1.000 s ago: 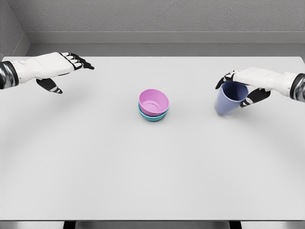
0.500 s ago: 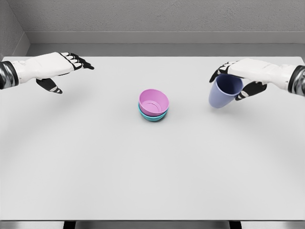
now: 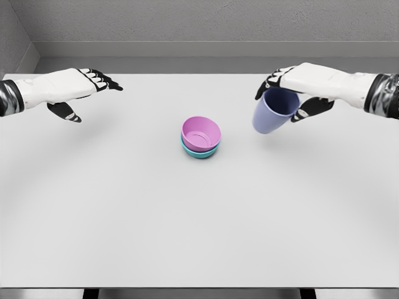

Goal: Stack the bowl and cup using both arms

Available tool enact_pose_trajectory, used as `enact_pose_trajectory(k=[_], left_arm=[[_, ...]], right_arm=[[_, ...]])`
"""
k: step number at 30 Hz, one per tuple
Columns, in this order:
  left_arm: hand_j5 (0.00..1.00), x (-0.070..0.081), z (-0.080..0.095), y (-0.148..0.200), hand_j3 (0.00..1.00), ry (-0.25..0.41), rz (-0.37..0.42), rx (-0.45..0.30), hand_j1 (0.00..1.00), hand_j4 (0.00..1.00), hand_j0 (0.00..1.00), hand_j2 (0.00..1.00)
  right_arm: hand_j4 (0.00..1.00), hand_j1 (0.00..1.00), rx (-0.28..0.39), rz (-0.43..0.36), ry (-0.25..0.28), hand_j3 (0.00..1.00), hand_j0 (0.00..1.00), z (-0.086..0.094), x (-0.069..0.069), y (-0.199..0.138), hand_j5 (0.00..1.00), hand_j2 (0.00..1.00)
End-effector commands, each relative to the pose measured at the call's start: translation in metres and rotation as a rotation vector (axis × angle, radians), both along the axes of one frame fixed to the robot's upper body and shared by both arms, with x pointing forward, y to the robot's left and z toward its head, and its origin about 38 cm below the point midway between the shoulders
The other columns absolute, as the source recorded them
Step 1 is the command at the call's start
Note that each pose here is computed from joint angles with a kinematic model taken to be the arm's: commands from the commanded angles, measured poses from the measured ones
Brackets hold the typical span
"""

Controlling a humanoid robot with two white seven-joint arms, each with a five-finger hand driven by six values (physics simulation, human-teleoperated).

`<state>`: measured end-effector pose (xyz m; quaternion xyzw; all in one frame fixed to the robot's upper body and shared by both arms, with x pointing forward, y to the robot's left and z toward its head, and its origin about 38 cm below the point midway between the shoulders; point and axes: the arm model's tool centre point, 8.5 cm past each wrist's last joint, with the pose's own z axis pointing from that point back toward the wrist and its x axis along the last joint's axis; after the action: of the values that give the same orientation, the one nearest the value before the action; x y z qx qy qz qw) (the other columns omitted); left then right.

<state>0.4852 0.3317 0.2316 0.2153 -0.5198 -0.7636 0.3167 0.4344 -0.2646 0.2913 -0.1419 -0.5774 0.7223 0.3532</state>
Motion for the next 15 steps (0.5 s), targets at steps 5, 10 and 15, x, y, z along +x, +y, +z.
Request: enact_pose_trajectory(k=[5,10,15], left_arm=[[1.00,0.000,0.001,0.001,1.00,0.000,0.005,-0.007,1.00,1.00,1.00,1.00],[1.00,0.000,0.001,0.001,1.00,0.000,0.005,-0.007,1.00,1.00,1.00,1.00],[1.00,0.000,0.001,0.002,1.00,0.000,0.006,-0.005,1.00,1.00,1.00,1.00]], right_arm=[[0.68,0.68,0.029,0.027,-0.016,0.68,0.68,0.007,0.002,0.014,0.68,0.68],[0.68,0.68,0.053,0.075,-0.038,0.68,0.68,0.014,-0.001,0.033,0.68,0.68],[0.68,0.68,0.081,0.105,-0.043,0.68,0.68,0.015,-0.001,0.048,0.68,0.68]])
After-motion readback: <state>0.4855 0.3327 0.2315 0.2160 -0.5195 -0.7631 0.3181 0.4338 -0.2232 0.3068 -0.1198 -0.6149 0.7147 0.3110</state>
